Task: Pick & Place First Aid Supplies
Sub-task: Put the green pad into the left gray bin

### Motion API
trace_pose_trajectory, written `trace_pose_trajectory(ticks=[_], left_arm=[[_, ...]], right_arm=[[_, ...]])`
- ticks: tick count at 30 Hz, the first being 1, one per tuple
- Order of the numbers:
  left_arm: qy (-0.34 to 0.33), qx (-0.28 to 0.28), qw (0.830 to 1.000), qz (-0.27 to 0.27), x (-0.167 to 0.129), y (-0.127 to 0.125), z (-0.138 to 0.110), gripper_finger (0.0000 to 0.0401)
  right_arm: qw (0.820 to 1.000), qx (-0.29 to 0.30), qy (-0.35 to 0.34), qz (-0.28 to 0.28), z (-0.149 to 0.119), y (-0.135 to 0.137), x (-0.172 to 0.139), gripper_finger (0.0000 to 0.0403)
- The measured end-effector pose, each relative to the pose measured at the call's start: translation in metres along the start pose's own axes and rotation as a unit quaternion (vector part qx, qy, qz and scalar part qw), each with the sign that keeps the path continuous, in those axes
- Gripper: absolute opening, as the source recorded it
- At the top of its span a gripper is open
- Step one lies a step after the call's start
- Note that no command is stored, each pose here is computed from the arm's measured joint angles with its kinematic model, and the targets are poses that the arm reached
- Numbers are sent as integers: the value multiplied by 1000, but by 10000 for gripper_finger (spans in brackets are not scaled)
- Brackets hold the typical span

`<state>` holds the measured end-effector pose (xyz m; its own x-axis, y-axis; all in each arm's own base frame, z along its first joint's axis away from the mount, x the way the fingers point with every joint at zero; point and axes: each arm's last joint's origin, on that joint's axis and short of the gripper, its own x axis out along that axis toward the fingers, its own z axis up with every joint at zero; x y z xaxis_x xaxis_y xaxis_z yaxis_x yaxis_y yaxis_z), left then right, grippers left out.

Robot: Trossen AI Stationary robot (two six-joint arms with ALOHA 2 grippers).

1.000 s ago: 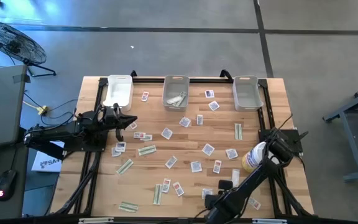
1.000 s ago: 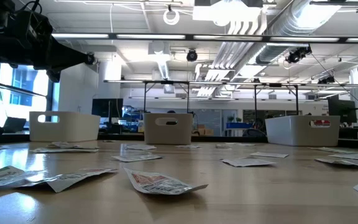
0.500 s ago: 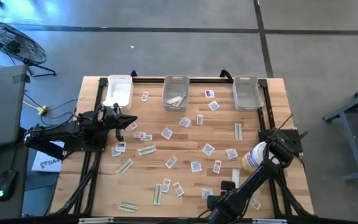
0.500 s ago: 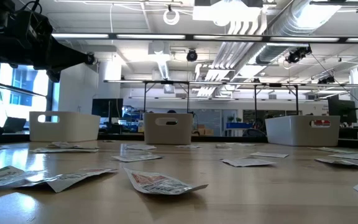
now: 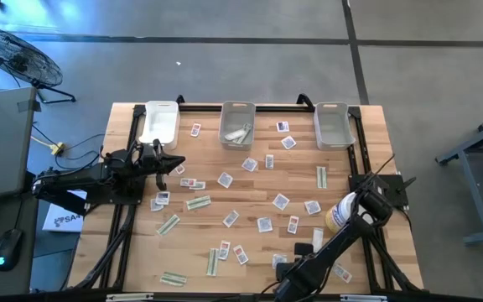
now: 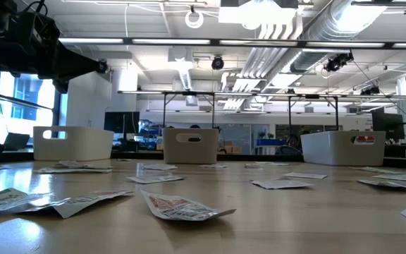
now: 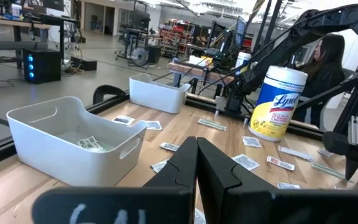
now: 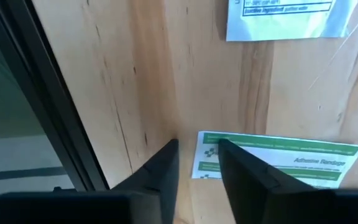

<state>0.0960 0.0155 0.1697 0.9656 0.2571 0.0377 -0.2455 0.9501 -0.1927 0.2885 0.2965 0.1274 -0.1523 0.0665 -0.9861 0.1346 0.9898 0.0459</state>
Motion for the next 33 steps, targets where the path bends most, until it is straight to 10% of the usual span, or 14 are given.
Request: trace_pose_trajectory(ticks=[10, 33], left_arm=[[0, 0, 1000, 0, 0, 0, 0, 1], [0, 0, 1000, 0, 0, 0, 0, 1]], right_arm=[[1000, 6, 10, 1, 2, -3, 0, 5], [986, -36, -151, -58, 31, -74, -97, 1]])
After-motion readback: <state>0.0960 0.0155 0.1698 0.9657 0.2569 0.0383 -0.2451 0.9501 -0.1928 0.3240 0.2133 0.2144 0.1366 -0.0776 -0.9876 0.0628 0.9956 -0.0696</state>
